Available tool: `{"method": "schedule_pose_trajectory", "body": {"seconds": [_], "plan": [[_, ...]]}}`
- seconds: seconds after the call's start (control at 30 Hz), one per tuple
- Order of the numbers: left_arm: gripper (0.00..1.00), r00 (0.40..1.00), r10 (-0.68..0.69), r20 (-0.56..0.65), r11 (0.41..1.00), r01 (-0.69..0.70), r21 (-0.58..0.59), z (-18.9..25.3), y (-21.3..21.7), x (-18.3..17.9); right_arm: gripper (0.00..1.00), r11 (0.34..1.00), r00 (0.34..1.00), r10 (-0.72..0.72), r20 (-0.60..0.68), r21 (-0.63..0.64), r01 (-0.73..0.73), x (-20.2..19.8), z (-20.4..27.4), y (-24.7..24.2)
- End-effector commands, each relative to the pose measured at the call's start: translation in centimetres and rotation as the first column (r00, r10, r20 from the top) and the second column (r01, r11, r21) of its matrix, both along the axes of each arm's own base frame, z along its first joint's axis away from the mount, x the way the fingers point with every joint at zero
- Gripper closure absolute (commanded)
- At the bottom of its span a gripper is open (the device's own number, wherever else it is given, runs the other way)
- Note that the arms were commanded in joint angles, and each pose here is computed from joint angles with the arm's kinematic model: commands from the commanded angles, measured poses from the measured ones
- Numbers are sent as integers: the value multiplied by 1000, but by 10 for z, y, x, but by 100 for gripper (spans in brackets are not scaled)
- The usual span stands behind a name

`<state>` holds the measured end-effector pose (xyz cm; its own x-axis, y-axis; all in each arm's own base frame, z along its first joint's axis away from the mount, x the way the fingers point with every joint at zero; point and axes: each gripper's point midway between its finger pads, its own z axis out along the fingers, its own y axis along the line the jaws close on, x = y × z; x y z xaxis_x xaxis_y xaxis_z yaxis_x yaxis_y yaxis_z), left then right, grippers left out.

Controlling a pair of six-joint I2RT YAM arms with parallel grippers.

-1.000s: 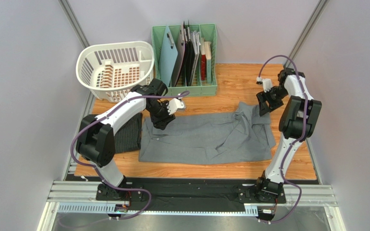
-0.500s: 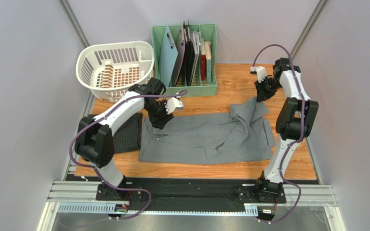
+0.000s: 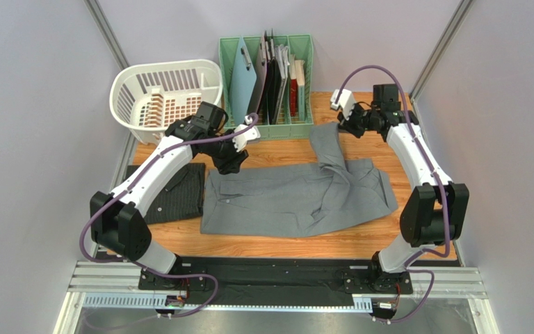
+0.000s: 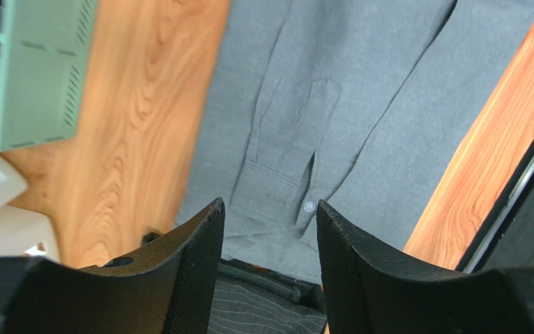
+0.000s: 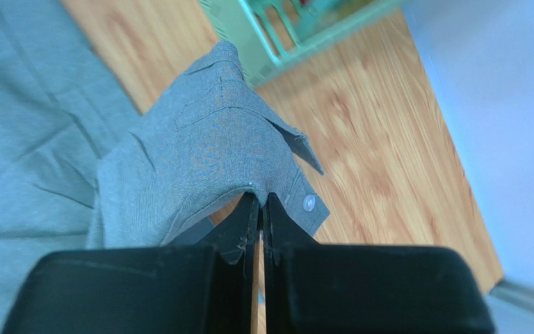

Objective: Fold and stack the long sleeve shirts
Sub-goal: Fold the shirt

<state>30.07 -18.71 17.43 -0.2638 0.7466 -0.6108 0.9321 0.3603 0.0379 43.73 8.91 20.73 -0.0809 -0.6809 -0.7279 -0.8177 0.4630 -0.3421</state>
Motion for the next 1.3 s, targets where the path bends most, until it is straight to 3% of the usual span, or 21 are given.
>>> {"method": "schedule_pose_trajectory", "body": {"seconds": [0.0,0.27,0.33,0.37,0.4,0.47,0.57,0.63,0.7,0.73,0.87,1.0,1.27], "plan": [[42,993,1,122,992,14,-122,44,-12,5,97,965,947,262,184,-24,-262,-35,16,46],[38,994,-22,108,959,51,-278,53,-34,-7,90,856,758,516,398,-202,-477,-112,4,73],[27,995,-35,97,931,68,-358,56,-50,-5,85,834,716,548,433,-215,-509,-134,0,78],[26,994,-48,98,920,83,-383,57,-57,-4,57,825,703,560,438,-219,-520,-142,-3,79],[20,993,-69,92,914,100,-394,52,-65,-4,43,812,687,578,441,-225,-538,-150,-4,83],[18,980,-147,135,903,189,-385,44,-86,-7,26,813,693,577,433,-224,-537,-162,-9,83],[17,945,-248,213,890,309,-335,31,-115,-12,26,902,826,432,361,-155,-403,-153,-6,66],[17,909,-317,271,876,390,-284,25,-129,-13,30,966,943,252,216,-121,-231,-151,-16,41],[17,878,-392,276,853,459,-248,12,-148,-20,33,990,982,130,139,-73,-121,-150,-9,18],[17,868,-410,279,849,475,-232,6,-154,-20,35,995,995,89,38,-46,-87,-164,-20,10],[17,856,-469,219,838,509,-198,-26,-186,-13,44,1000,992,3,-128,-21,-5,-183,-52,-7],[11,851,-466,243,840,512,-180,-25,-203,10,48,999,972,-38,-233,-16,35,-187,-78,-16],[8,751,-567,339,749,641,-167,-23,-217,3,44,985,932,-165,-322,-16,169,-160,-116,-48]]}}
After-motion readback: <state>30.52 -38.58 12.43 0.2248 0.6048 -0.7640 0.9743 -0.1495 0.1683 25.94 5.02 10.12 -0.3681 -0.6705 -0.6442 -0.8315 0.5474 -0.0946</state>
